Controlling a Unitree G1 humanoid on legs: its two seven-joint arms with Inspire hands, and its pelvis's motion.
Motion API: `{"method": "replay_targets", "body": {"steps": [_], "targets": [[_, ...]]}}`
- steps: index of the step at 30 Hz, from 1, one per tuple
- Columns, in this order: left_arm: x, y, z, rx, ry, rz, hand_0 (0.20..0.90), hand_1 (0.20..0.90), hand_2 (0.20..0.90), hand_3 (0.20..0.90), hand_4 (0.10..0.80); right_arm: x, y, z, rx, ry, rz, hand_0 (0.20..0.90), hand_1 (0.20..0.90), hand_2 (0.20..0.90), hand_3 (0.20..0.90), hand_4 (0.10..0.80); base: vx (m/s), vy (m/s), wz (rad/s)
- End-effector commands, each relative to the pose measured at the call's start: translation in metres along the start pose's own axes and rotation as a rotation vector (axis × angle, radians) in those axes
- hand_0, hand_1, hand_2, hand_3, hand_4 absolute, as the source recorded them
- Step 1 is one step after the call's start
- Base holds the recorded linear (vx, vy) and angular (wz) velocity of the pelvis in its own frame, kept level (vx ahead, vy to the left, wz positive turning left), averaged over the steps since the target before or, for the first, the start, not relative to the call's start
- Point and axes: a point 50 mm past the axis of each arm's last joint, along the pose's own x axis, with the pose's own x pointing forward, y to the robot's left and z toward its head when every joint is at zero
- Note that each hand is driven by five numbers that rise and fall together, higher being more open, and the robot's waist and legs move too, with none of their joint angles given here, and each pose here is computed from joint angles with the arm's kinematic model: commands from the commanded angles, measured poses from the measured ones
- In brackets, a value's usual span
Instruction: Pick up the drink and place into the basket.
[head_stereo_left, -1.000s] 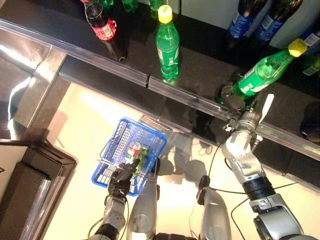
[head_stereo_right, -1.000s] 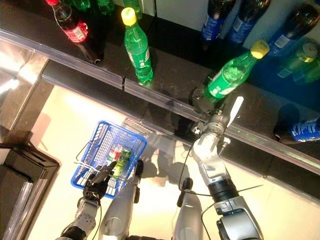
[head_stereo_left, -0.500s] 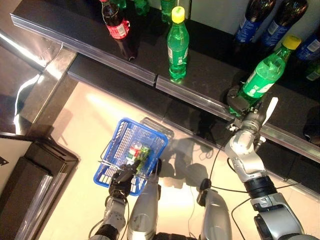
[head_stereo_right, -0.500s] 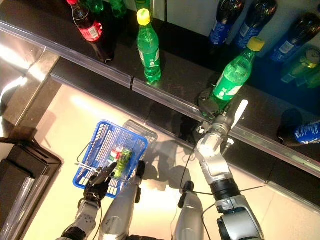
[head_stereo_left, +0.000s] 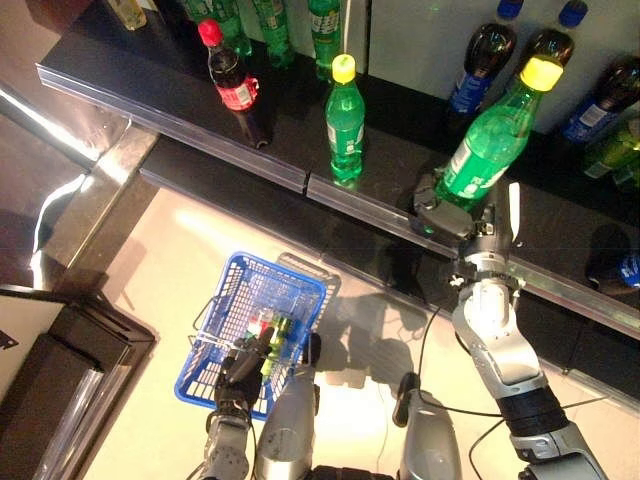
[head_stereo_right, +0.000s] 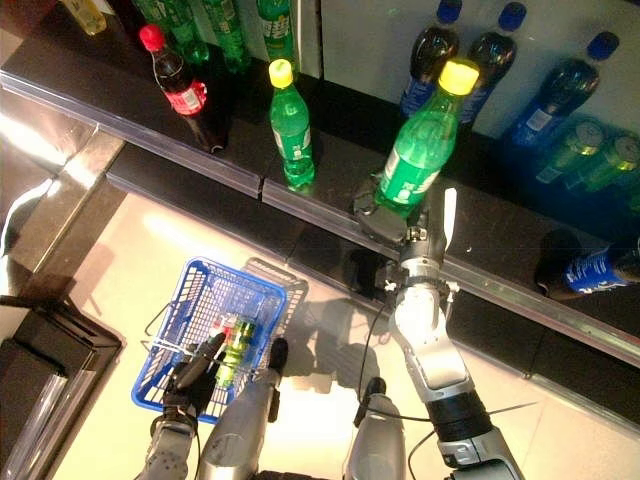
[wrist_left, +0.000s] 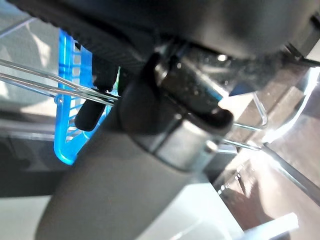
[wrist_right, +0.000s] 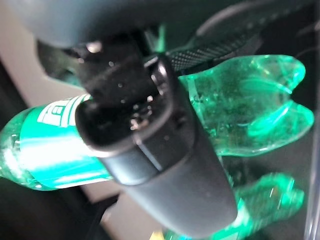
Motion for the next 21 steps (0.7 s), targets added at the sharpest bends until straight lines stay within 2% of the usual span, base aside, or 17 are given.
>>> {"method": "replay_targets", "body": {"steps": [1,2,3,7,11,14,20,21], "targets": [[-0.002,-0.052,0.058,0.081,-0.288,-0.442,0.3,0.3,0.3,0.2,0.1,-0.001,0.022,0.077,0.129,-0.391,0.216,0.3,0.3,0.3,0.2,0.1,0.011,0.031,0.2],[-0.005,-0.061,0.062,0.08,-0.292,-0.5,0.3,0.3,0.3,0.2,0.1,-0.006,0.031,0.077,0.143,-0.373,0.29,0.3,0.3,0.3,0.2,0.1,0.008,0.028,0.18],[-0.005,-0.061,0.062,0.08,-0.292,-0.5,0.3,0.3,0.3,0.2,0.1,-0.006,0.031,0.077,0.143,-0.373,0.29,0.3,0.3,0.3,0.2,0.1,0.016,0.025,0.15],[-0.013,-0.094,0.071,0.1,-0.299,-0.656,0.3,0.3,0.3,0.2,0.1,-0.016,0.049,0.066,0.152,-0.294,0.404,0.3,0.3,0.3,0.2,0.1,0.013,0.004,0.12],[-0.021,-0.111,0.077,0.107,-0.296,-0.758,0.3,0.3,0.3,0.2,0.1,-0.019,0.056,0.056,0.168,-0.239,0.433,0.3,0.3,0.3,0.2,0.1,-0.005,-0.012,0.19],[-0.032,-0.137,0.083,0.138,-0.276,-0.936,0.3,0.3,0.3,0.2,0.1,-0.024,0.068,0.046,0.189,-0.186,0.453,0.3,0.3,0.3,0.2,0.1,-0.011,-0.054,0.28],[-0.048,-0.167,0.087,0.151,-0.236,-1.13,0.3,0.3,0.3,0.2,0.1,-0.025,0.081,0.036,0.204,-0.125,0.448,0.3,0.3,0.3,0.2,0.1,0.015,-0.041,0.24],[-0.055,-0.178,0.088,0.152,-0.212,-1.216,0.3,0.3,0.3,0.2,0.1,-0.025,0.087,0.032,0.214,-0.097,0.444,0.3,0.3,0.3,0.2,0.1,0.008,-0.059,0.24]]}}
